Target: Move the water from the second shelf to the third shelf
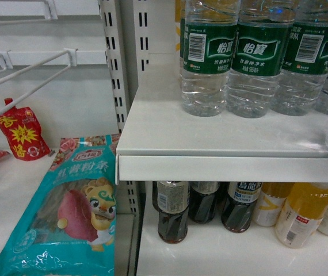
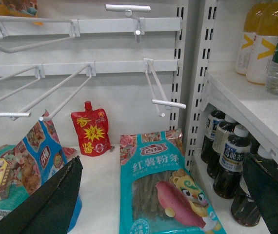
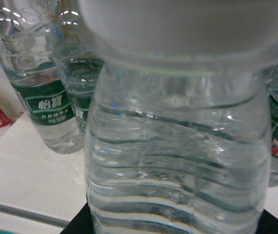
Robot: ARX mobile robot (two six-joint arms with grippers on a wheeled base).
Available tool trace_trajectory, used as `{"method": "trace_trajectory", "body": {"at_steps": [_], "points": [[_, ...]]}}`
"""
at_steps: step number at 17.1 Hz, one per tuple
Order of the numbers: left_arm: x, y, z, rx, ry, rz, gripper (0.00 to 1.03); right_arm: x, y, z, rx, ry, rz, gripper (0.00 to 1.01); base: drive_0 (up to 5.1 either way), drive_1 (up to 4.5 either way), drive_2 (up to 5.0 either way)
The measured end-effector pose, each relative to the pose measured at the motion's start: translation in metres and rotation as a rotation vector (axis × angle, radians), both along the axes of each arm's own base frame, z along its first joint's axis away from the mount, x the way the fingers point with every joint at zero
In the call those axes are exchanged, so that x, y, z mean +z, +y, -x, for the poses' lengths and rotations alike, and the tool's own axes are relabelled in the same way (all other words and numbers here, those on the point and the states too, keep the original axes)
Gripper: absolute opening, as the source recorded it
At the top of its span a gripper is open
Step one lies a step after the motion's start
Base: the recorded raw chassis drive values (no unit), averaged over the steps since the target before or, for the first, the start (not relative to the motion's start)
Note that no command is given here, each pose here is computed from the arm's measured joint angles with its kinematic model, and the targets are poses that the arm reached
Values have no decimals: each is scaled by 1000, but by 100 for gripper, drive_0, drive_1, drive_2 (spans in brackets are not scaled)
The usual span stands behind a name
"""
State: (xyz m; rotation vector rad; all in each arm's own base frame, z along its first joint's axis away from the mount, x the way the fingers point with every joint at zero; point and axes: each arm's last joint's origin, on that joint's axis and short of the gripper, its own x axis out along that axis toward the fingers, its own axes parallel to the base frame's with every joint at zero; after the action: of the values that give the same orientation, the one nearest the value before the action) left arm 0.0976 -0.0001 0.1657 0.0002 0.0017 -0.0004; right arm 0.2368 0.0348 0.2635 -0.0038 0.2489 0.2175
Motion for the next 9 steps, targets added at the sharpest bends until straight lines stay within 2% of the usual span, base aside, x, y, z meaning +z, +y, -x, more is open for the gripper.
{"method": "trace_trajectory", "body": {"at_steps": [5,9], "points": [[0,0,0,0,0,0,98,1,4,-23,-26,6,9,41,0,0,0],[0,0,0,0,0,0,98,1,11,-30,-18,5,8,41,0,0,0]]}}
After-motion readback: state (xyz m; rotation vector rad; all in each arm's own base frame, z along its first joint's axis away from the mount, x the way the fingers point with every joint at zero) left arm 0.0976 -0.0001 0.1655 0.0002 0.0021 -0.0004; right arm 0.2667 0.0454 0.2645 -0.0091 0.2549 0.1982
